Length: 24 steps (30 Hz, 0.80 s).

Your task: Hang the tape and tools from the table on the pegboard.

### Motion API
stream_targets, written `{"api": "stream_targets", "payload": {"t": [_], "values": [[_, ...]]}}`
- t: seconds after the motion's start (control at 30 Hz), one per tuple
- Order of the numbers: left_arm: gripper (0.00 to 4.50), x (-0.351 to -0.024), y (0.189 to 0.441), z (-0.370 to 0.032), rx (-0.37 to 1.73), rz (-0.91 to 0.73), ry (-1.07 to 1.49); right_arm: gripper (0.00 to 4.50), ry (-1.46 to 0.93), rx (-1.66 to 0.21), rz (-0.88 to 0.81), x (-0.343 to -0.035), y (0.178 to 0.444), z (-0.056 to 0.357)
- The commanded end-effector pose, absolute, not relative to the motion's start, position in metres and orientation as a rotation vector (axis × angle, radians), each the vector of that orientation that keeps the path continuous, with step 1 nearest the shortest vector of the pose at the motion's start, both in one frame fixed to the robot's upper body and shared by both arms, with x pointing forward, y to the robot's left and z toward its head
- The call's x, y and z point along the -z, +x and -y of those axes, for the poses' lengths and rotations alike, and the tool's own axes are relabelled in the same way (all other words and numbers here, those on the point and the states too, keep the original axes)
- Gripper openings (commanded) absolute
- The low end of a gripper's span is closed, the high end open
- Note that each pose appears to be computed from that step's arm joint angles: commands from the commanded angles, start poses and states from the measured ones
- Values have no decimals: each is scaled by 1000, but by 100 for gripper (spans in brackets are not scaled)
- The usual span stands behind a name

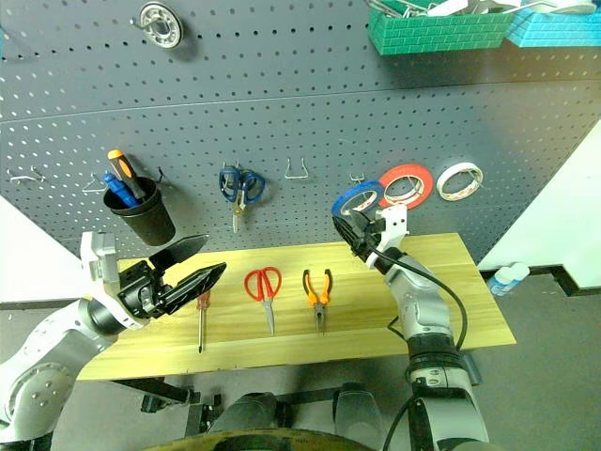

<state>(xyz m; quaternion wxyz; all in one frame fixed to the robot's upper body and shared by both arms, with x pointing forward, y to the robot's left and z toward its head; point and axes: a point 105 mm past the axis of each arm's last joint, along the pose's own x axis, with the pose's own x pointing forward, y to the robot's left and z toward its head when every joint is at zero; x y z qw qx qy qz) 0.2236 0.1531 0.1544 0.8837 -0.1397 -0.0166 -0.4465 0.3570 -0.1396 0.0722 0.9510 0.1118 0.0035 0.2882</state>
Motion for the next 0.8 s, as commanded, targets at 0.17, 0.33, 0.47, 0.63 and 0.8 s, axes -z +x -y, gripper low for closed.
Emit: {"api": "stream_targets", "payload": {"t": [0.17,0.33,0.47,0.63,0.8], "values": [[450,-164,220,-155,942,67,-258,449,275,-635,-1,-75,343,136],[450,-162,221,-159,926,48,-246,449,233,-625,-113,-57,327,131],[450,-158,221,-166,888,24,-221,449,153,-544,-211,-47,324,125],[450,-150,225,-185,804,-6,-165,449,109,-484,-408,-27,318,114],[450,-143,218,-197,765,-55,-155,449,102,-481,-592,-15,309,100]]}}
